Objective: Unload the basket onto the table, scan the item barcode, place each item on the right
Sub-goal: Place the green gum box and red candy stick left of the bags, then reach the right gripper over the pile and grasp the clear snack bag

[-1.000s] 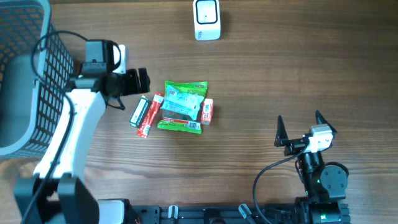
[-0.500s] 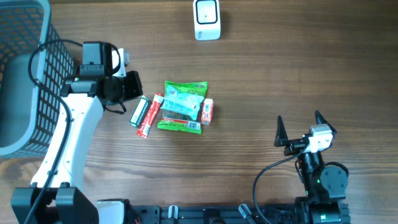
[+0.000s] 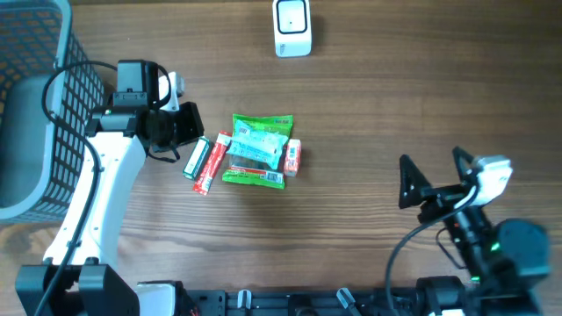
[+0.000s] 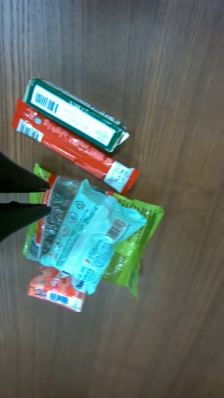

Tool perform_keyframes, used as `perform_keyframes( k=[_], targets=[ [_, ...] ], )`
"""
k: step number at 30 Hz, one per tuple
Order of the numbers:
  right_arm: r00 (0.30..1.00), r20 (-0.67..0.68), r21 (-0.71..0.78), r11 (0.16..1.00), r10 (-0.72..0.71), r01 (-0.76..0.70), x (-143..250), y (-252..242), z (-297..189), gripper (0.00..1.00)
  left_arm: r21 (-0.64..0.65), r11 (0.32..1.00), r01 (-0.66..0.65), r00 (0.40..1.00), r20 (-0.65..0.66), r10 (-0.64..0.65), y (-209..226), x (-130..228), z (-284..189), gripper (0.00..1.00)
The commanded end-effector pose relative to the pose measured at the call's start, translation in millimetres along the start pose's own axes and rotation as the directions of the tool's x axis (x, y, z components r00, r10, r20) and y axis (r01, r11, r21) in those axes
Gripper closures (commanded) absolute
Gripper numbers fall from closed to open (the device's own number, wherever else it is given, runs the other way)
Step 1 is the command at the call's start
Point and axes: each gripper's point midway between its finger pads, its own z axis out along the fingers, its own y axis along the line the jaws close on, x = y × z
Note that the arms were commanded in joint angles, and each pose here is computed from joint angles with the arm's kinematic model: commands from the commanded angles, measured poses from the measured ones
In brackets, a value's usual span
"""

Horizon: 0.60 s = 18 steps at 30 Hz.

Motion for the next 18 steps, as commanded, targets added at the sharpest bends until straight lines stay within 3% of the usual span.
perform_keyframes(
  k=[1,5,8,9,10,11,13,14,16,18],
  targets=[
    [0.982,-0.182,-0.038,0.997,0.054,-0.062,-22.1,16.0,7.6,0.0,-0.052,0.998,0.026,0.999,0.048,-0.023,7.2,-10.5,-3.9,0.96],
    [0.926,-0.362,0.01,0.994,0.105,-0.109,-42.0,16.7,24.9,0.0,-0.042,0.998,0.04,0.996,0.087,-0.036,4.9,-20.0,-4.1,0.83],
    [0.893,-0.431,-0.009,0.988,0.132,-0.151,-56.1,21.5,52.2,0.0,-0.067,0.996,0.066,0.991,0.12,-0.057,9.5,-26.6,-5.1,0.48],
    [0.886,-0.444,-0.03,0.986,0.135,-0.165,-56.9,24.2,60.7,0.0,-0.072,0.994,0.076,0.99,0.125,-0.067,10.5,-27.4,-5.3,0.29],
    [0.871,-0.469,-0.061,0.978,0.148,-0.198,-53.9,29.8,67.8,0.0,-0.07,0.994,0.083,0.989,0.126,-0.074,10.3,-27.5,-5.3,0.01],
    [0.848,-0.502,-0.102,0.962,0.172,-0.255,-49.0,39.0,73.4,0.02,-0.07,0.994,0.083,0.989,0.126,-0.073,10.3,-27.5,-5.3,0.0],
    [0.816,-0.566,-0.241,0.923,0.117,-0.299,-37.4,61.9,85.5,0.29,-0.07,0.994,0.083,0.989,0.125,-0.074,10.4,-27.3,-5.2,0.0],
    [0.803,-0.587,-0.242,0.923,0.106,-0.299,-30.3,63.5,91.2,0.36,-0.07,0.994,0.083,0.989,0.125,-0.074,10.4,-27.3,-5.2,0.0],
    [0.761,-0.638,-0.193,0.933,0.115,-0.303,-12.3,62.9,103.0,0.43,-0.07,0.994,0.083,0.989,0.125,-0.074,10.3,-27.2,-5.2,0.0],
    [0.722,-0.683,-0.15,0.947,0.11,-0.286,7.0,66.2,113.9,0.42,-0.07,0.994,0.083,0.989,0.125,-0.074,10.4,-27.3,-5.2,0.0]
  ],
)
